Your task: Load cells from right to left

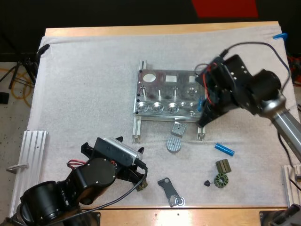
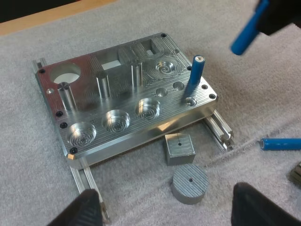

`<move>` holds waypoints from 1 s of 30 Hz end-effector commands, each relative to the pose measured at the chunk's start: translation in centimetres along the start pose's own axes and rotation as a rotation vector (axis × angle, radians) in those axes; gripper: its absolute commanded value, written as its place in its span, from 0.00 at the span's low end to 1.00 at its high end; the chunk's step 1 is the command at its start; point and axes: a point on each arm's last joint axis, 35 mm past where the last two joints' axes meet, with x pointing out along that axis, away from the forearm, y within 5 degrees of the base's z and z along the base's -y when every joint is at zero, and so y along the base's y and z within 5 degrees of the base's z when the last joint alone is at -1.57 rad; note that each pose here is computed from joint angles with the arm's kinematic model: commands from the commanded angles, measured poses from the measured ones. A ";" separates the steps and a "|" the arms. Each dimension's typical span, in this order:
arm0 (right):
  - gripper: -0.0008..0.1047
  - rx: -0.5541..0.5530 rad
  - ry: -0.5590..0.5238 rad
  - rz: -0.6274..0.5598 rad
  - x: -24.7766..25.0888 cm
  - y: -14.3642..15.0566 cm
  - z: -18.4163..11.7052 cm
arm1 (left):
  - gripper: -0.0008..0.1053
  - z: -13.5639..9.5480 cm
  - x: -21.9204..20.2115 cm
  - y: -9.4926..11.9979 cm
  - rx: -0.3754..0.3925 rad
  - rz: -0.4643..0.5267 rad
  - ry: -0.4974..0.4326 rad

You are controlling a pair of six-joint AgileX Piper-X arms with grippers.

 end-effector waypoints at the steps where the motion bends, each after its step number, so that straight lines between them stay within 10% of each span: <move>1: 0.09 -0.034 -0.012 -0.005 -0.2 -0.2 0.5 | 0.55 0.1 -0.1 0.0 -0.003 -0.003 -0.005; 30: 0.09 -0.141 0.155 0.013 9.6 -3.1 3.2 | 0.55 -0.4 0.3 0.1 0.005 0.004 0.013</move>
